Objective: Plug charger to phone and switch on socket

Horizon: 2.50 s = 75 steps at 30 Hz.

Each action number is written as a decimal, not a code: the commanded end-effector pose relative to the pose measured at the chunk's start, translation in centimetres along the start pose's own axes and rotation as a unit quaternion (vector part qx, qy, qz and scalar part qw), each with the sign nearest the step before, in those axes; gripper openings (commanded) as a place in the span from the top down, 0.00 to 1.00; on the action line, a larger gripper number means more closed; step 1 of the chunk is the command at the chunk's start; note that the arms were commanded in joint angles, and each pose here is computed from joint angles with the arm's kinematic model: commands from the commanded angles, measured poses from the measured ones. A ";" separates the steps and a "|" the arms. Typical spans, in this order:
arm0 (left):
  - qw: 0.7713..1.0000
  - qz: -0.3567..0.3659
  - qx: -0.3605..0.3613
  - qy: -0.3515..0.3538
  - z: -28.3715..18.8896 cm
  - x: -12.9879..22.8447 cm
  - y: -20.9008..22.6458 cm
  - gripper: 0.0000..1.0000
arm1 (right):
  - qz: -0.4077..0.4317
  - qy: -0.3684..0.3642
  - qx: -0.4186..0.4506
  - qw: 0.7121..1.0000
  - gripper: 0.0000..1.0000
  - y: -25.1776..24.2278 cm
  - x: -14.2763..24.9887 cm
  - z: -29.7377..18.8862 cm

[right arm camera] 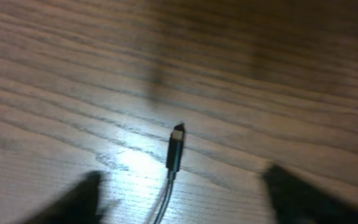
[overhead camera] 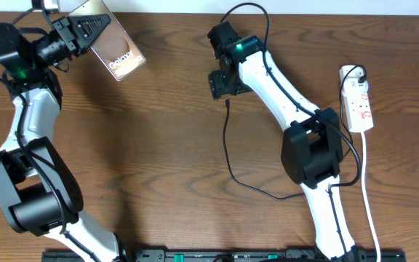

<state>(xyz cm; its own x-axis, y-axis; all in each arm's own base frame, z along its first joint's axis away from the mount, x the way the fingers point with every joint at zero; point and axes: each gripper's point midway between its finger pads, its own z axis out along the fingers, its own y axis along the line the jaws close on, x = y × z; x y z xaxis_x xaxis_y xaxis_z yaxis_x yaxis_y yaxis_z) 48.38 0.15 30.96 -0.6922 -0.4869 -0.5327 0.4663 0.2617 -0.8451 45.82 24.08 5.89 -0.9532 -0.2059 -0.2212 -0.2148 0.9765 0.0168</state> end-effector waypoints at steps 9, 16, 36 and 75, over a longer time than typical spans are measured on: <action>1.000 0.022 0.006 0.005 0.0 -0.1 -1.1 0.92 | 0.086 -0.010 0.021 0.996 0.01 -0.4 0.3 0.0; 1.000 0.022 0.009 0.013 0.0 0.2 -1.2 0.92 | 0.092 -0.003 0.016 0.996 0.01 0.6 1.2 1.3; 1.000 0.022 0.009 0.014 0.0 0.2 -1.2 0.92 | 0.102 0.011 -0.019 0.995 0.65 2.4 2.9 4.4; 1.000 0.022 0.009 0.014 0.0 0.2 -1.2 0.92 | 0.092 0.033 -0.079 0.992 0.99 4.8 3.5 4.1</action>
<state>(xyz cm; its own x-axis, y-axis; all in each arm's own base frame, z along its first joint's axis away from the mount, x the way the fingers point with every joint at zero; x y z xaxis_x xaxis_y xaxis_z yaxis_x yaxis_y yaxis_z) 48.11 -0.03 30.89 -0.6968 -0.4688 -0.5428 0.4778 0.2610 -0.8388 43.08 26.40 0.44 -0.9875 0.0099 -0.1576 -0.0074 0.9940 0.1088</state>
